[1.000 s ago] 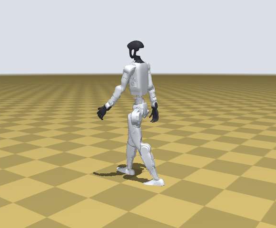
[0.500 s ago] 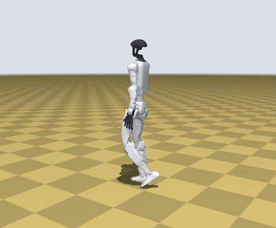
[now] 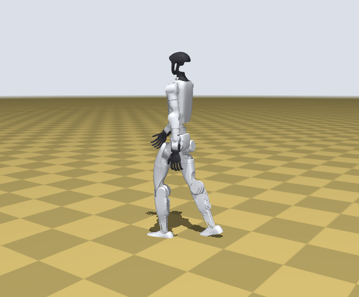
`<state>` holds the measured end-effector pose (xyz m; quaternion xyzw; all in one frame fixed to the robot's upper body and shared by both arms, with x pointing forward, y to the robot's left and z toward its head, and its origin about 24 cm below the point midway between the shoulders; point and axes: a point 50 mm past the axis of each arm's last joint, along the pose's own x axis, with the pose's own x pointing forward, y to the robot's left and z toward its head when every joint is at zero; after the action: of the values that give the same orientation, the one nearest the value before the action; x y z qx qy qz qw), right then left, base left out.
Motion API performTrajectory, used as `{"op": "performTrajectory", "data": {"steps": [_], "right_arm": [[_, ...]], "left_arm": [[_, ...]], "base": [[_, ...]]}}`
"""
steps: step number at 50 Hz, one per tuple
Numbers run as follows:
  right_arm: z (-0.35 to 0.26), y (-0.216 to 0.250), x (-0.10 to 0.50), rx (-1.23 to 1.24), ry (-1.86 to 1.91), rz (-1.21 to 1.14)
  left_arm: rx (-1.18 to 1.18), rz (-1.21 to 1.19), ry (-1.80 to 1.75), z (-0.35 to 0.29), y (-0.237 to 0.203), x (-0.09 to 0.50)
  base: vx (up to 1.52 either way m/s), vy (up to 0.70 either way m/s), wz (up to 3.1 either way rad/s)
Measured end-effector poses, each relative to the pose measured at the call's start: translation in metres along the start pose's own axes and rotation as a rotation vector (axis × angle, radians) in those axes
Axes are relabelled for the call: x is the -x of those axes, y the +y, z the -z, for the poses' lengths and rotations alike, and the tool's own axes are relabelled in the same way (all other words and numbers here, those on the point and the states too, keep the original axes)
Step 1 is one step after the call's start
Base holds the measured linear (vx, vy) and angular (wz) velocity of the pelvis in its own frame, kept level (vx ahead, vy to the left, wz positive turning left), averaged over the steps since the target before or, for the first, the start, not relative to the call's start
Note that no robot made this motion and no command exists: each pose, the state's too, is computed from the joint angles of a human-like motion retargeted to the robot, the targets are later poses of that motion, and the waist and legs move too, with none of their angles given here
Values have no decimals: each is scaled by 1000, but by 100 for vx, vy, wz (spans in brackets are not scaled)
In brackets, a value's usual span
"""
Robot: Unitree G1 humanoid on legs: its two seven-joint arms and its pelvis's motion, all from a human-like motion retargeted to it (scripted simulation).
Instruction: Walk run
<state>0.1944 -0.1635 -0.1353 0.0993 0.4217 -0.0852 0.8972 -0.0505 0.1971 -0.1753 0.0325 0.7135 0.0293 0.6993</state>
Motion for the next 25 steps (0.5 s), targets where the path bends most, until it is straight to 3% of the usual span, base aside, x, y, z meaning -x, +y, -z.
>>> {"op": "performTrajectory", "data": {"steps": [10, 17, 25], "right_arm": [[87, -47, 33, 158, 304, 67], [142, -71, 69, 91, 508, 125], [184, -90, 108, 92, 689, 157]], "left_arm": [[-118, -15, -348, -128, 7, 6], [-107, -36, -633, -223, 16, 38], [-54, -65, -839, -278, 30, 73]], "base": [[38, 15, -20], [29, 3, 20], [39, -5, 20]]}}
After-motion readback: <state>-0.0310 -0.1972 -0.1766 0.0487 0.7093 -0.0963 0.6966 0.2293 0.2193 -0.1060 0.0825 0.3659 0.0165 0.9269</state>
